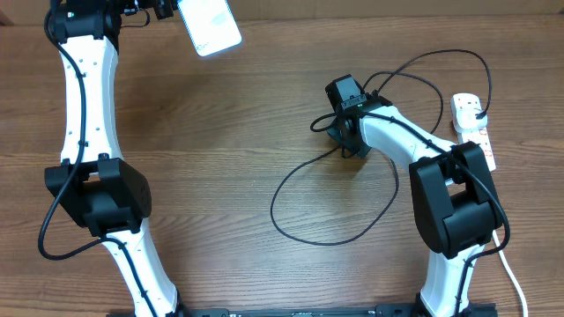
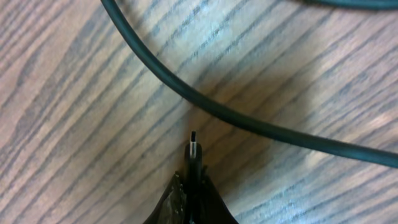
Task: Plug charger to phone and switch on socket
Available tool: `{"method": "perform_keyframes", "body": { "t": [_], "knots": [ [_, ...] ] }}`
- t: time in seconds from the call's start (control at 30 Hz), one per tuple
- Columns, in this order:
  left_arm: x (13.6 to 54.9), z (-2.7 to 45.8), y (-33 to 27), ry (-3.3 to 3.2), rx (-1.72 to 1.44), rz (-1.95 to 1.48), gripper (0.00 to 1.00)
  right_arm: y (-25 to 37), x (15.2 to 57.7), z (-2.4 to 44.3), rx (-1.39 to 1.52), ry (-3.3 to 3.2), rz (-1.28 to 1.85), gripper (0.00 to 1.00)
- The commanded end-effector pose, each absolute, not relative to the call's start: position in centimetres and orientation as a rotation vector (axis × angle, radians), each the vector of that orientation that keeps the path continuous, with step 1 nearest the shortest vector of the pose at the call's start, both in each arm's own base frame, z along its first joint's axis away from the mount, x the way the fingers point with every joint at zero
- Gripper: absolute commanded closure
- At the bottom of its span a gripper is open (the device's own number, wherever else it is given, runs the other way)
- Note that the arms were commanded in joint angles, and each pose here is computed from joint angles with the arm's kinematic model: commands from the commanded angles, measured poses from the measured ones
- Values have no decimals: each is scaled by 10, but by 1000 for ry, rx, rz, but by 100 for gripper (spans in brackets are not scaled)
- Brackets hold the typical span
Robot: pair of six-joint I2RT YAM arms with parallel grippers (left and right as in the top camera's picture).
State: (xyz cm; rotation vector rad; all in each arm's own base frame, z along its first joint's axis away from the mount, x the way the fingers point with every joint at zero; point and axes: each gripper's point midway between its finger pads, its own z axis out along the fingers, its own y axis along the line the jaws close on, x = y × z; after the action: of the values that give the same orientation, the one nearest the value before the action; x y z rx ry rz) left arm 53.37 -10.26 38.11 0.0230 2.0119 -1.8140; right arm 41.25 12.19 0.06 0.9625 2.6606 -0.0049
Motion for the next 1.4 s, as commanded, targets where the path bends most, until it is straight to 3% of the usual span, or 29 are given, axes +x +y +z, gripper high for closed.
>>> {"method": "perform_keyframes", "body": {
  "t": [0.0, 0.47, 0.7, 0.83, 0.97, 1.13, 1.37],
  "knots": [
    [529, 389, -104, 1992, 74, -1801, 96, 105, 398, -23, 969, 2678, -132, 96],
    [530, 389, -104, 1995, 65, -1797, 96, 82, 419, -12, 947, 2513, -263, 96],
    [531, 389, -104, 1994, 63, -1795, 96, 111, 411, -22, 815, 2695, -98, 96],
    [532, 388, -104, 1994, 59, -1790, 96, 150, 396, -27, 652, 2881, 171, 96],
    [532, 389, -104, 1994, 59, -1790, 96, 217, 373, -12, 372, 3027, 743, 96],
    [532, 388, -104, 1994, 59, -1789, 96, 276, 359, 37, -113, 2853, 1388, 96],
    [532, 388, -104, 1994, 57, -1788, 96, 309, 343, 110, -562, 2393, 1955, 96]
  ]
}}
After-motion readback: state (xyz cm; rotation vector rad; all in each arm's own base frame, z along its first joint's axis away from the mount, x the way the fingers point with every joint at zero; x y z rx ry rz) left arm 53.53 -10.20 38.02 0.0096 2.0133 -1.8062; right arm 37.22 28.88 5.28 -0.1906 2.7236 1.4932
